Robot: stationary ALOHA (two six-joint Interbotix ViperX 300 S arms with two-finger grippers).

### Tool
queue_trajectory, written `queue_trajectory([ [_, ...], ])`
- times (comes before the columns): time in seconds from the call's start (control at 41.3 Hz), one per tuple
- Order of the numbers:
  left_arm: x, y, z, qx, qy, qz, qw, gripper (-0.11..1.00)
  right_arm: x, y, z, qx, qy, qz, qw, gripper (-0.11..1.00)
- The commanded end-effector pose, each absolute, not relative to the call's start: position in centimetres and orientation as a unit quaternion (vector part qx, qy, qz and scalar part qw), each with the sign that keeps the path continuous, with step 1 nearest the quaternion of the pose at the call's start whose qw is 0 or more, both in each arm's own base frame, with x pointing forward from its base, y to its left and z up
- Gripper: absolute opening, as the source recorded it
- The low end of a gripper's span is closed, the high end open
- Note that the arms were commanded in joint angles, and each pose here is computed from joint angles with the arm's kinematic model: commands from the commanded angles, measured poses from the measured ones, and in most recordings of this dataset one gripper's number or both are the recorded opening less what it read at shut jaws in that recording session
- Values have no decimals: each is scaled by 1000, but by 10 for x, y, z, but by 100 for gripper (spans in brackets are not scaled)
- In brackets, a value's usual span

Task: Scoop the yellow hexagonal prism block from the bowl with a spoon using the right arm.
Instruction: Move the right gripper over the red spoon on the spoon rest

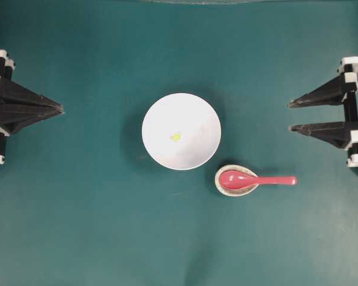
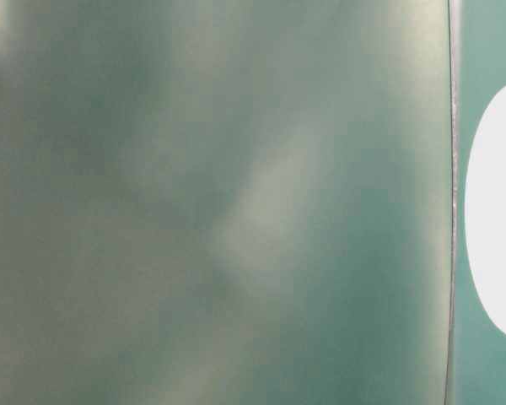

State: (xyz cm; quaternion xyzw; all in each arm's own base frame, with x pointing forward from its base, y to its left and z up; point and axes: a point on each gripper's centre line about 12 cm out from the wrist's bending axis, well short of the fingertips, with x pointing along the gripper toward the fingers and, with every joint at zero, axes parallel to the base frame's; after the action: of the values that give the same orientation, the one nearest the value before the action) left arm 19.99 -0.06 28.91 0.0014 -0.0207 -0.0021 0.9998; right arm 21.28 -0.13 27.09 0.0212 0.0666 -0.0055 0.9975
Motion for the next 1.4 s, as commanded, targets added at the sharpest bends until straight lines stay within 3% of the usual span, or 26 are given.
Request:
queue_trajectory([
  [0.0,203,0,298,2,-31,-2,1000,3,218,1,265,24,80,-2,997,53],
  [0.194,203,0,298,2,-30,-2,1000,3,224,10,226,33,129,13,991,53],
  [0.605,203,0,295,2,-19,-1,1000,3,232,39,162,71,129,36,988,53],
  [1.041,203,0,295,3,-19,-1,1000,3,230,70,113,68,139,26,988,53],
  [1.38,203,0,296,4,-22,-2,1000,3,226,74,89,38,154,16,987,53],
])
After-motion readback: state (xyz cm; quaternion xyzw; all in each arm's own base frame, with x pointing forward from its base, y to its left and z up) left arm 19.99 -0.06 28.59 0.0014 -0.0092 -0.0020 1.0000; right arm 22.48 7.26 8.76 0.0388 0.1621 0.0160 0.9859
